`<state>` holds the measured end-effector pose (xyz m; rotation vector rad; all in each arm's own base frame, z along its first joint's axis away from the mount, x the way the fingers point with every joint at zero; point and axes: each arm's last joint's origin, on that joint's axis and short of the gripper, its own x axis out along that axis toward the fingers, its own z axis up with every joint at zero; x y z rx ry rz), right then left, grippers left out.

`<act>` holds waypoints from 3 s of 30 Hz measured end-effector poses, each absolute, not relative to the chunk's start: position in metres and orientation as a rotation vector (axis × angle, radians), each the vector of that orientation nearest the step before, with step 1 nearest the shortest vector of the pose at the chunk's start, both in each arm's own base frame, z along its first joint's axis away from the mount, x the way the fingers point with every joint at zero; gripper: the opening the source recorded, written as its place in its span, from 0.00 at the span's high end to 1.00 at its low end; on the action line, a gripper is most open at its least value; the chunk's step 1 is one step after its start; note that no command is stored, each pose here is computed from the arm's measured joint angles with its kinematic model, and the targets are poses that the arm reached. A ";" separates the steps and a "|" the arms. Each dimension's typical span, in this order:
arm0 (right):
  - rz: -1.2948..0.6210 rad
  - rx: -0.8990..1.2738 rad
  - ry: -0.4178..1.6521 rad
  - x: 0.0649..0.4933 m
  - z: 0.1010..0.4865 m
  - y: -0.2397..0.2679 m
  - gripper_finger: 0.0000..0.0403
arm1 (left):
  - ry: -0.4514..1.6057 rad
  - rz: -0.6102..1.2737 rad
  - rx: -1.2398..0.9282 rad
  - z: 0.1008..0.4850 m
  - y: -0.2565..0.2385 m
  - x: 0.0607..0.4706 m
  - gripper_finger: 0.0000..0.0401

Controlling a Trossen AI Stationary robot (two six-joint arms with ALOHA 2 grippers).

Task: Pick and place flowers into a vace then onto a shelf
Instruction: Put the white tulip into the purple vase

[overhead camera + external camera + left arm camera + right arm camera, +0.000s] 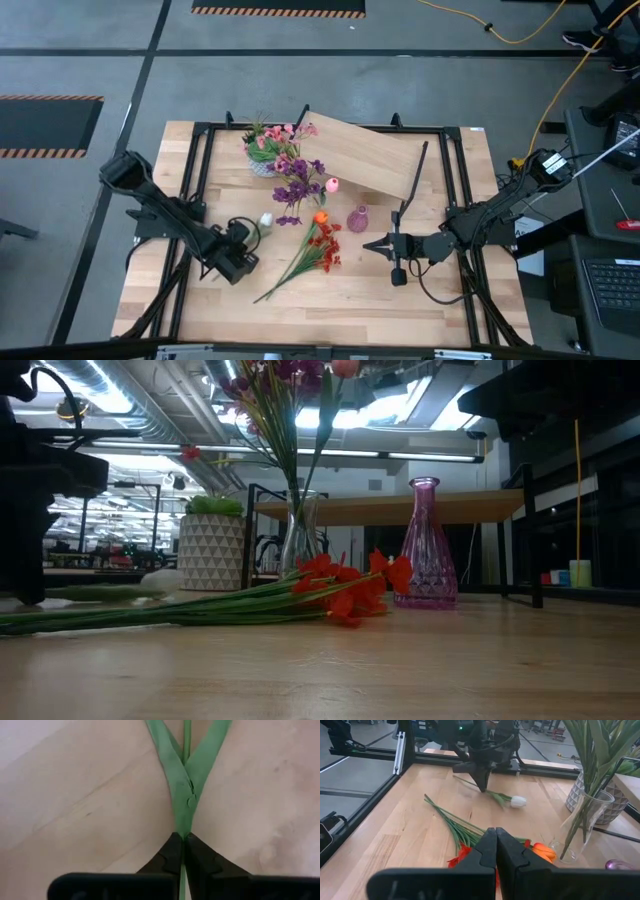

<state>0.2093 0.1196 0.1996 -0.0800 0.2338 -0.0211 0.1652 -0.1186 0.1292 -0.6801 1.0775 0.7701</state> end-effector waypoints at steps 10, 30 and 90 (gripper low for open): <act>-0.021 -0.080 0.233 0.209 0.200 0.120 1.00 | 1.056 0.567 -0.623 0.154 -0.120 0.157 0.99; -0.025 -0.012 0.198 0.210 0.203 0.120 1.00 | 0.706 0.102 -0.267 0.191 -0.150 0.155 0.99; 0.048 -0.124 0.028 0.248 0.223 0.166 0.98 | 0.123 -0.159 0.010 0.222 -0.135 0.247 0.99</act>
